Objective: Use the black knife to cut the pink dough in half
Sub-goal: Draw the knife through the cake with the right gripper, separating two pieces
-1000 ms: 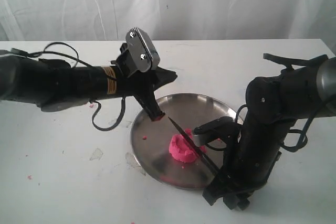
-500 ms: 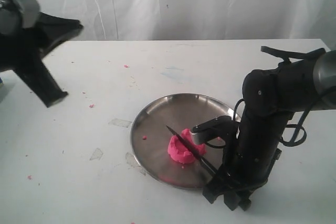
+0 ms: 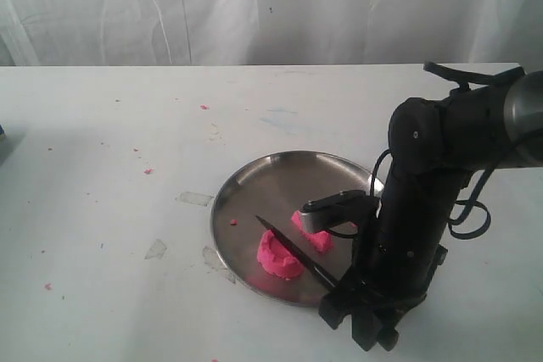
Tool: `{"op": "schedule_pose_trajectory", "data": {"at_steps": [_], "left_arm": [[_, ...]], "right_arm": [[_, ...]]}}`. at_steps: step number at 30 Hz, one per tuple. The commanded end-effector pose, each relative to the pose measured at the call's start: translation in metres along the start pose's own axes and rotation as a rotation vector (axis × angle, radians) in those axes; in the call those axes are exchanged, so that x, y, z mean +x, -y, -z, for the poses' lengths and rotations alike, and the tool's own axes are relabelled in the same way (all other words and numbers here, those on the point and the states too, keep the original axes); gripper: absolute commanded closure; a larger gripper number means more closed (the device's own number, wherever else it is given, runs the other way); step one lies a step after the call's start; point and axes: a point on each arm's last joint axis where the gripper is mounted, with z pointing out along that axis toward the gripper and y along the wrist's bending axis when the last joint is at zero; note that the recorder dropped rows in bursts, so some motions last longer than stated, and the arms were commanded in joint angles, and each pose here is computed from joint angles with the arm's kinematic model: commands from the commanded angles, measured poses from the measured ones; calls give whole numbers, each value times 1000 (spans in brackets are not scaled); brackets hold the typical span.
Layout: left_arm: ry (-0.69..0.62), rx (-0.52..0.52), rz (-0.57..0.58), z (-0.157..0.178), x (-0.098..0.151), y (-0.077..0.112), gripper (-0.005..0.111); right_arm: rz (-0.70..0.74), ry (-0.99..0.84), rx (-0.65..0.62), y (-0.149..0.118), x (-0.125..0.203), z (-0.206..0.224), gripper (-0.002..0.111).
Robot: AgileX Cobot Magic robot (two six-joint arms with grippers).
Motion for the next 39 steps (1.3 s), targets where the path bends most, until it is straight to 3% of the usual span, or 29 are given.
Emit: {"op": "schedule_pose_trajectory", "data": {"at_steps": [1,8,15,21,24,31,39], "left_arm": [[44,0,6,0,2,7,107],[200,129,286,-4,-4,34,107],[314,338,403,-5,3,80,107],[226,412,371,-6,27,113,107],[180,426,346,-7,37,123,107],[256,455,311,-4,32,125,107],[193,428,303,-6,37,124,107]], "right_arm": [[20,8,-3,-1,-2,1,108],[14,20,68,6,-3,1,108],[-20,43,152,14,-5,2,108],[-85,54,282,25,-5,4,108],[-94,55,286,26,-4,4,108],[-91,77,267,24,-7,4,108],[-77,129,204,15,-6,14,108]]}}
